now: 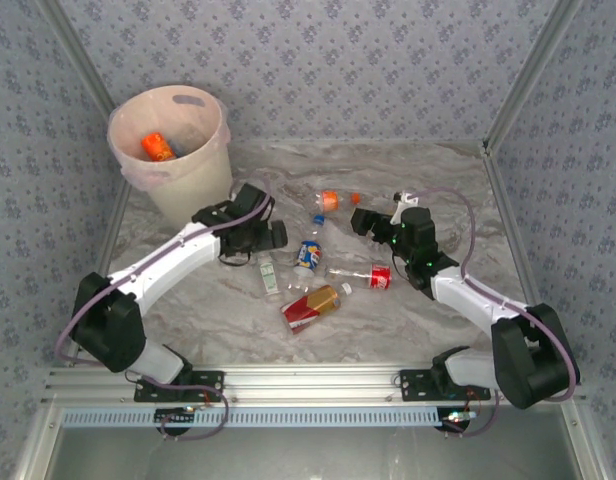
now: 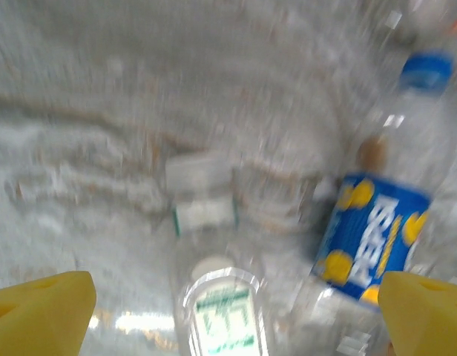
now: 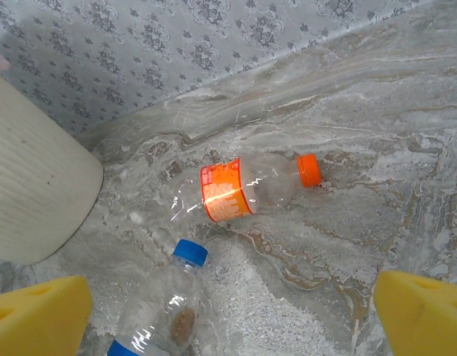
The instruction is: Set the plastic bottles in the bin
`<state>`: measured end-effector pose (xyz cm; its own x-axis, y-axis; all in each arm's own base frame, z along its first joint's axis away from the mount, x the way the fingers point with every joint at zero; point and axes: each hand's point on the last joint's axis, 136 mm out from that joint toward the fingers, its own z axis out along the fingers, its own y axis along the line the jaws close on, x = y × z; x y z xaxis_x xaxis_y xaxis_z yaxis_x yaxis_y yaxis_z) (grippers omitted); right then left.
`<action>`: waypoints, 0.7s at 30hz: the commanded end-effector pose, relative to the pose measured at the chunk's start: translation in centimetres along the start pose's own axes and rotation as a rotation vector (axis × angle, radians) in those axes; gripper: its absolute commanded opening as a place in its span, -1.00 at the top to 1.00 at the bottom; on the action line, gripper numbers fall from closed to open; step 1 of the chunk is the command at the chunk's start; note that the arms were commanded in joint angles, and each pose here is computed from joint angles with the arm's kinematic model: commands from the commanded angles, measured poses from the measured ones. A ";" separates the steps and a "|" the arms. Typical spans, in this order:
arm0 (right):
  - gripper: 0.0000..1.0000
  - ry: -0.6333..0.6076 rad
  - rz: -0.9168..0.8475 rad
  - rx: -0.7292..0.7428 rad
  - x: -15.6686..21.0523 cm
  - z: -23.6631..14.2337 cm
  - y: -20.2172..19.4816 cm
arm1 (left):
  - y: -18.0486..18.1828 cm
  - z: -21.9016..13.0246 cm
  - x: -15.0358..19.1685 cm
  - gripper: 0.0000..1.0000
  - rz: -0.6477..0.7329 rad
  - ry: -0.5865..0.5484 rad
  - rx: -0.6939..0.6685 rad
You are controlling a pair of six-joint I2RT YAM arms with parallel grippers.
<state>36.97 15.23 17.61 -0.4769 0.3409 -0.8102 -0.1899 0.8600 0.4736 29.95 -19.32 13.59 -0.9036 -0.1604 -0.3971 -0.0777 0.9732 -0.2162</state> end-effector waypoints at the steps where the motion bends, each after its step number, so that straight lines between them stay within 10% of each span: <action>1: -1.00 -0.012 0.025 -0.008 -0.1 0.0 -0.1 | -0.1 0.5 3.9 -0.96 0.006 0.151 0.017; 21: -1.00 -0.028 0.029 0.017 -0.2 0.2 -0.6 | 2.8 6.3 8.0 -0.84 -0.042 0.227 -0.069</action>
<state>37.06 15.16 17.54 -0.4709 0.3570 -0.8067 -0.1832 0.8549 0.4853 24.96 -20.10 4.70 -0.9792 -0.1301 -0.1560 -0.0952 0.9723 -0.2133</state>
